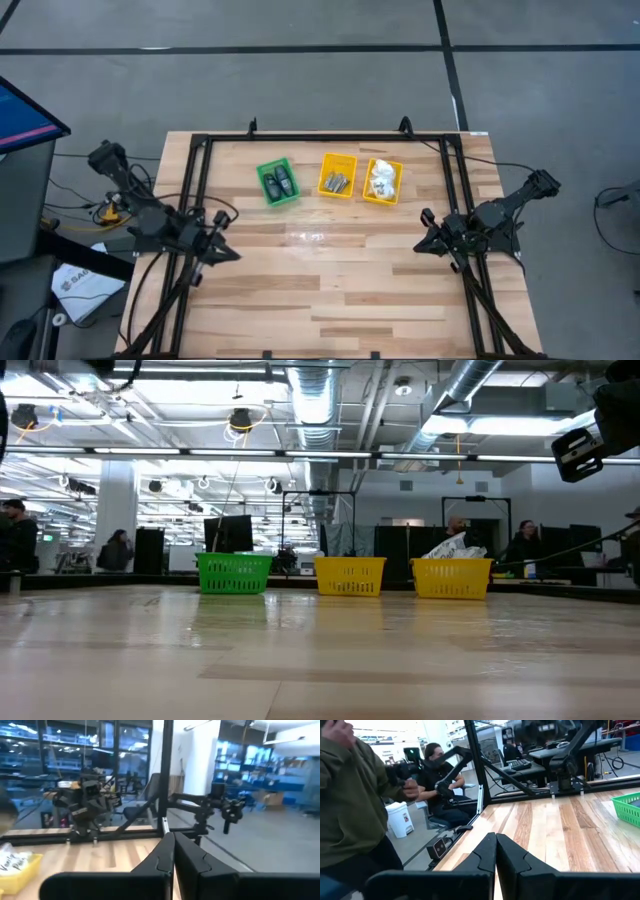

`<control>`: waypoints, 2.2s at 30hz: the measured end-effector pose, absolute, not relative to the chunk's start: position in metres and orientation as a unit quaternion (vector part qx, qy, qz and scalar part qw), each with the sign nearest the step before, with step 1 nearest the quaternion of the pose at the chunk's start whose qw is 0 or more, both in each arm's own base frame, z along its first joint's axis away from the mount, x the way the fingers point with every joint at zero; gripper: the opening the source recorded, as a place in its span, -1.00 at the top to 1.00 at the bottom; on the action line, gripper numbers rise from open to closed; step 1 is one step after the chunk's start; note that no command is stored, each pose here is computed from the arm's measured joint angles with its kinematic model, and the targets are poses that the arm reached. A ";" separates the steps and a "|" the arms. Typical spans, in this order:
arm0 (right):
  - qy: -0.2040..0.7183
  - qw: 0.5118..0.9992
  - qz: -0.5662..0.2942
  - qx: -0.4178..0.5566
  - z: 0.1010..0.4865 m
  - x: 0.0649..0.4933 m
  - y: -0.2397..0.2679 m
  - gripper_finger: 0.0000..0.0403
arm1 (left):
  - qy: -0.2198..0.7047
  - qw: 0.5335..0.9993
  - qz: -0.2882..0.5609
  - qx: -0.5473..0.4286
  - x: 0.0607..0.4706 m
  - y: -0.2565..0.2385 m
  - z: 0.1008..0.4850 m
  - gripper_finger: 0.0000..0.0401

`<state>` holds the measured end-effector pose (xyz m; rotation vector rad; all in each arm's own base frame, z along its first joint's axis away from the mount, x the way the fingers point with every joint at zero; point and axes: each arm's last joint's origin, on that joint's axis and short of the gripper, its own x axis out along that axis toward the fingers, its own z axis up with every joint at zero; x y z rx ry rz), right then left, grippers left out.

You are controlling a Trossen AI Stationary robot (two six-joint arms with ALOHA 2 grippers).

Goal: Pick & Place Travel size toiletries
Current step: Return to Home Position

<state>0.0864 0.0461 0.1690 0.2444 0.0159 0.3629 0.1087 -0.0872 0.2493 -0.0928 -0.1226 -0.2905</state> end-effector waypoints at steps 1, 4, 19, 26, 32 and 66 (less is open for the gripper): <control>0.008 0.976 0.180 0.121 0.169 0.086 0.046 1.00 | -0.066 0.985 -0.152 -0.050 0.105 -0.085 0.240 1.00; 0.008 0.976 0.180 0.121 0.169 0.086 0.046 1.00 | -0.070 0.979 -0.182 -0.052 0.097 -0.081 0.213 1.00; 0.008 0.976 0.180 0.121 0.169 0.086 0.046 1.00 | -0.052 0.959 -0.278 0.011 0.087 -0.078 0.177 1.00; 0.008 0.976 0.180 0.121 0.169 0.086 0.046 1.00 | -0.047 0.958 -0.279 0.034 0.088 -0.079 0.175 1.00; 0.008 0.976 0.180 0.121 0.169 0.086 0.046 1.00 | -0.044 0.958 -0.279 0.045 0.087 -0.078 0.174 1.00; 0.008 0.976 0.180 0.121 0.169 0.086 0.046 1.00 | -0.160 0.883 -0.433 0.084 0.067 -0.070 0.186 1.00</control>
